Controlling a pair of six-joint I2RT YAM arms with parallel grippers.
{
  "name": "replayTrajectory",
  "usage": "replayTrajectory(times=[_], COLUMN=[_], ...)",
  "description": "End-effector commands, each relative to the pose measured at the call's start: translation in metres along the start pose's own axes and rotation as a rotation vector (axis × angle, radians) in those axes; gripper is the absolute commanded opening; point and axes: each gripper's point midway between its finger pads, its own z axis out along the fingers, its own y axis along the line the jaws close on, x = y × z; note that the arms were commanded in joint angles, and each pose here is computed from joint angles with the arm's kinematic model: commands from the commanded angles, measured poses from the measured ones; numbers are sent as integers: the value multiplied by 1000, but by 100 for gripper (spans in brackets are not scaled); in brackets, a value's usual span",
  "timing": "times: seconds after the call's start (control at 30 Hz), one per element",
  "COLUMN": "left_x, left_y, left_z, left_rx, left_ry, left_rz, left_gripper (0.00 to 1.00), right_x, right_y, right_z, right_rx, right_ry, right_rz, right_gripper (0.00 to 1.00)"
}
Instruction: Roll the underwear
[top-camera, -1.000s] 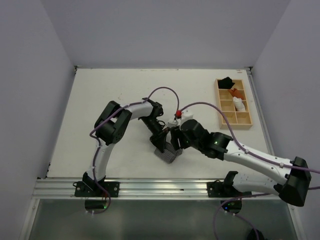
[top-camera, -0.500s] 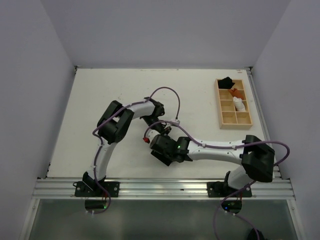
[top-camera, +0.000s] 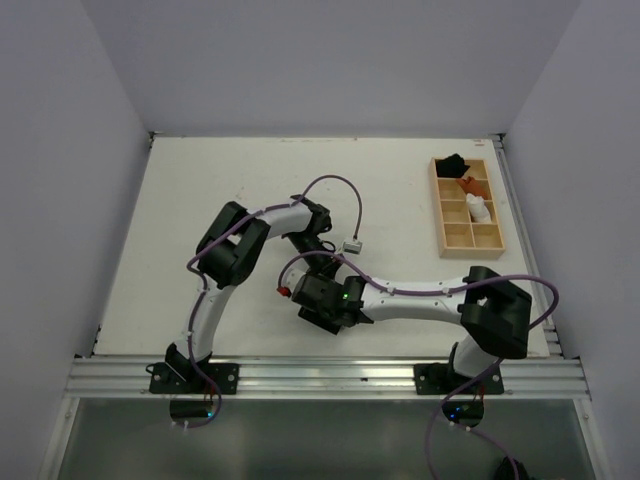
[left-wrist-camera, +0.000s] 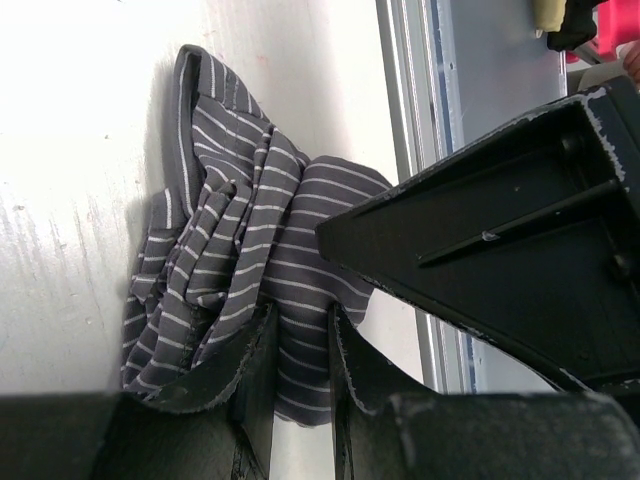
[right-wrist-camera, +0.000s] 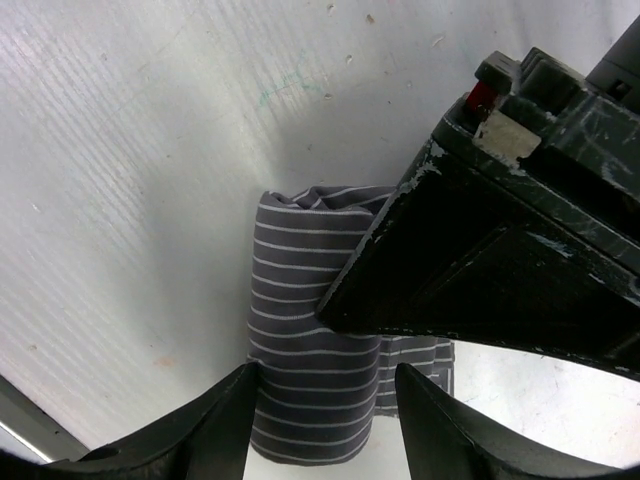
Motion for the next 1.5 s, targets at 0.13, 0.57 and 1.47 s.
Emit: replayTrajectory(times=[0.13,0.57,1.47], left_x=[22,20,18], left_y=[40,45,12], left_z=[9,8,-62], left_rx=[-93,-114,-346], left_ry=[112,115,-108], left_rz=[48,16,-24], left_gripper=[24,25,39], right_x=[-13,-8,24], right_y=[8,4,30], right_z=[3,18,53], right_rx=[-39,16,-395], right_ry=[-26,20,36], right_rz=[-31,-48,479], right_gripper=[61,56,18])
